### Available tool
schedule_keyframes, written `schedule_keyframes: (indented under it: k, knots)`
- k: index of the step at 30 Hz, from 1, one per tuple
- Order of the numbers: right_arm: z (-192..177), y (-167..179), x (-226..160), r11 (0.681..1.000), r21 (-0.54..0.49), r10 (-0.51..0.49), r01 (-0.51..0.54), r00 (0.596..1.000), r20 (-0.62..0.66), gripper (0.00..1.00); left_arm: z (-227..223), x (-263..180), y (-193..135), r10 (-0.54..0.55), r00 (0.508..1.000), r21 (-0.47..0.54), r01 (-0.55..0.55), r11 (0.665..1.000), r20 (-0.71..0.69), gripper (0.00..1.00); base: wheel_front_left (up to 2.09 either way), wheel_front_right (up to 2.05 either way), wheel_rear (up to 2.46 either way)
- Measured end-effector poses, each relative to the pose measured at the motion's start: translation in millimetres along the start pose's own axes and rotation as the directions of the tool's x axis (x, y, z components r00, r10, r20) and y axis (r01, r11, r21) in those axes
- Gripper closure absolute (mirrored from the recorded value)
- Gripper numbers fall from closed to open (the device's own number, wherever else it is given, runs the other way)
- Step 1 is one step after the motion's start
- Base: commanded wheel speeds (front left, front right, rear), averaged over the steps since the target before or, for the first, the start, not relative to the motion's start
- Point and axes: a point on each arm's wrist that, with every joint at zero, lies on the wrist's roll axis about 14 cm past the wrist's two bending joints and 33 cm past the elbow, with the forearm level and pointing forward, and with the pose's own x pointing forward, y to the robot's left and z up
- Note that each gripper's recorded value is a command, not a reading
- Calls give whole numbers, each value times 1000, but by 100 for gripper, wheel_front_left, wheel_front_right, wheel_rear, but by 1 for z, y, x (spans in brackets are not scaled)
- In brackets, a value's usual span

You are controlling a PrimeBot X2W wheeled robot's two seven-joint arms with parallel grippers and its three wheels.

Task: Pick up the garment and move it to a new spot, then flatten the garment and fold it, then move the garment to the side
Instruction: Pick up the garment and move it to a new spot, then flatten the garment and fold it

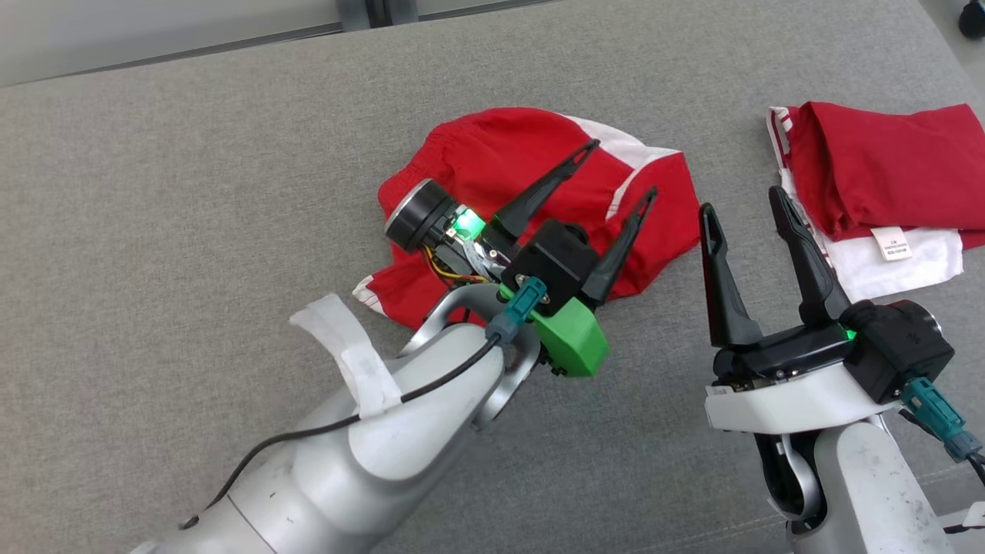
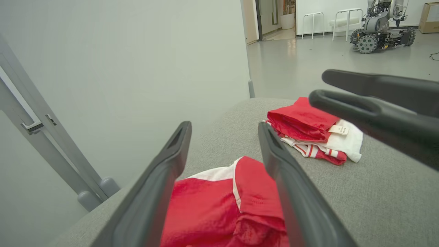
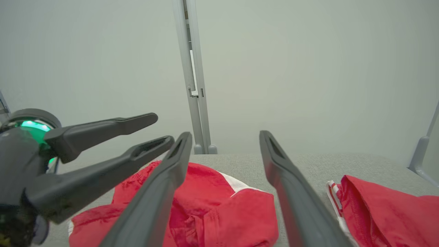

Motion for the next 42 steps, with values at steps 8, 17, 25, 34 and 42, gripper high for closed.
schedule_keyframes:
  k: [8,17,25,34,42]
  knots:
    - [-2,17,8,999,14,49,-49,999,7,0,7,-17,72,237,971,8,-237,971,30,0,0,0,0]
    - [-9,42,14,993,19,120,-120,993,-1,0,8,-122,154,535,844,7,-536,844,44,0,0,0,0]
    - [-8,65,16,983,22,184,-184,983,3,0,-16,-205,138,660,750,-19,-661,750,-29,0,0,0,0]
    - [-9,65,9,983,23,181,-180,984,-8,0,-21,-219,116,697,716,-55,-698,714,-45,0,0,0,0]
    - [-13,85,10,971,38,238,-237,971,-15,0,-16,-218,117,694,720,-38,-694,719,-24,0,0,0,0]
